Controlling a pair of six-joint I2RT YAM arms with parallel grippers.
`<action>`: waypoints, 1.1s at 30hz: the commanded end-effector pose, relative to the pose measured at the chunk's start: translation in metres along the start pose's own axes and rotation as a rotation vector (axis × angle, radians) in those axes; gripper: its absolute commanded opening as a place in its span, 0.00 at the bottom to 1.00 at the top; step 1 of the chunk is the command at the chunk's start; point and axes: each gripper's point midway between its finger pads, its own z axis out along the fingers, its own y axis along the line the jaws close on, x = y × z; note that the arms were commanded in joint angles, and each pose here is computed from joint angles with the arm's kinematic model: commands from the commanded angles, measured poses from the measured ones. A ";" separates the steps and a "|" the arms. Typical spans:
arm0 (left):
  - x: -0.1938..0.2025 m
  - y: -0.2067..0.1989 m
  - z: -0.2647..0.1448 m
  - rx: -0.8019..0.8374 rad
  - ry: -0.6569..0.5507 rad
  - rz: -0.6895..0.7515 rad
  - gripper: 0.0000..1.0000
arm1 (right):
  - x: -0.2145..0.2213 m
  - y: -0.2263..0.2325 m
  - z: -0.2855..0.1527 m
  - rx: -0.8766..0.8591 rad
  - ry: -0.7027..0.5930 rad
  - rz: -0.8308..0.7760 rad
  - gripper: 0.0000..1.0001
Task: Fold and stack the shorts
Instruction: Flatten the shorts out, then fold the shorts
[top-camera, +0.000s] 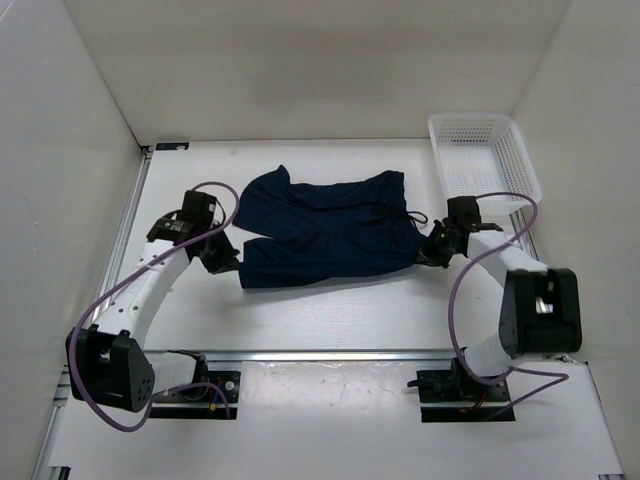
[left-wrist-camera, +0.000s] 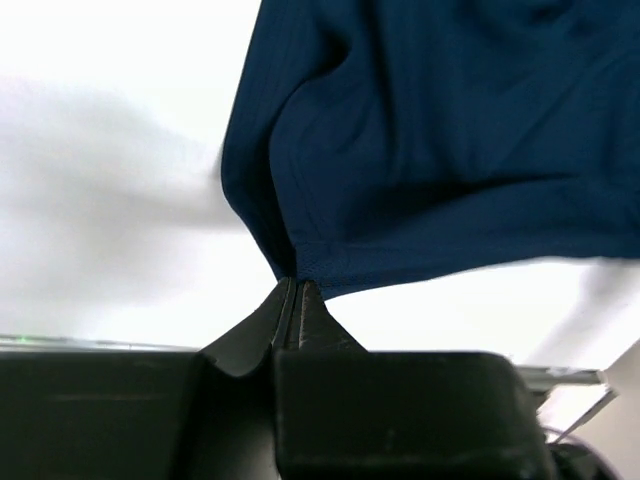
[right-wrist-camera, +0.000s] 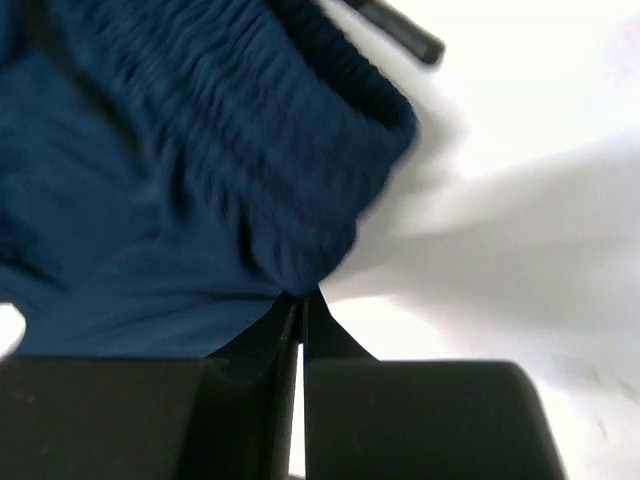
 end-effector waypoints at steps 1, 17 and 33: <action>-0.019 0.001 -0.025 0.003 -0.068 0.023 0.10 | -0.015 0.006 -0.050 0.022 -0.111 -0.062 0.00; 0.025 0.029 -0.010 0.032 0.015 -0.047 0.10 | 0.090 -0.061 -0.086 0.176 0.050 0.059 0.38; 0.016 0.025 -0.014 0.038 -0.007 -0.026 0.10 | 0.114 -0.048 -0.037 -0.036 0.059 0.253 0.59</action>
